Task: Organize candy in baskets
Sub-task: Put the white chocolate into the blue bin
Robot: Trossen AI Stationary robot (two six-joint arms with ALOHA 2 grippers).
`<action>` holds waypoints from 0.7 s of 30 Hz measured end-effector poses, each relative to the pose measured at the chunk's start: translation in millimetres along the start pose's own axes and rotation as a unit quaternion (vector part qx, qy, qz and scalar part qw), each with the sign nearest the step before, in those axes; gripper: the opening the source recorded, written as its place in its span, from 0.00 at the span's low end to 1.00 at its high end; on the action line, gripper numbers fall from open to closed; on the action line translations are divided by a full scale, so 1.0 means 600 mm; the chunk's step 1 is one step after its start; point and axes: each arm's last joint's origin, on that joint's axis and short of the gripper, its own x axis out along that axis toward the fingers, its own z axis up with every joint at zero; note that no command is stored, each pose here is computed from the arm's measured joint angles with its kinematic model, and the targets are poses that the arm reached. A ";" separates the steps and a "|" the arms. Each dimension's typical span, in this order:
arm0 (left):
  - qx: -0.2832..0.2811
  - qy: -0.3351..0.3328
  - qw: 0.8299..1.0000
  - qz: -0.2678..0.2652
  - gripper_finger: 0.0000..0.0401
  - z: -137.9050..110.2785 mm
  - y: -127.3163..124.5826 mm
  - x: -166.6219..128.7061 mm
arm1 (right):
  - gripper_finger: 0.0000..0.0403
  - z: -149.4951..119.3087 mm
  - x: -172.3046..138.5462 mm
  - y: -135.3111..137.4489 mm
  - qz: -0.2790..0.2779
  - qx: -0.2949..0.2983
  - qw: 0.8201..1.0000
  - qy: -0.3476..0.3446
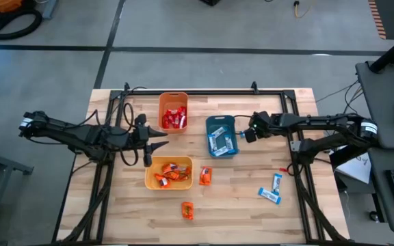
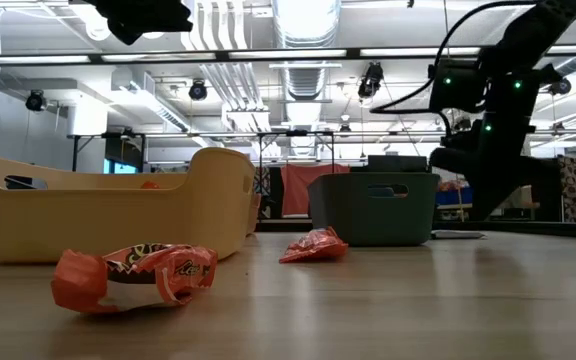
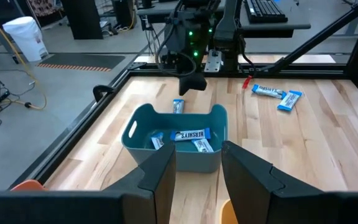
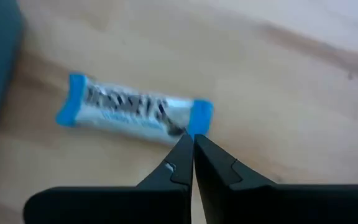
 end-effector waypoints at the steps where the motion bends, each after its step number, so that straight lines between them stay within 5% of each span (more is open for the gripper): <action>1: 0.000 0.001 1.000 0.000 0.28 0.000 0.000 0.001 | 0.02 0.001 0.002 0.001 0.002 0.002 1.000 -0.008; 21: -0.002 0.001 1.000 0.000 0.28 0.000 0.000 0.001 | 0.02 -0.035 0.027 0.007 -0.013 0.025 0.999 -0.045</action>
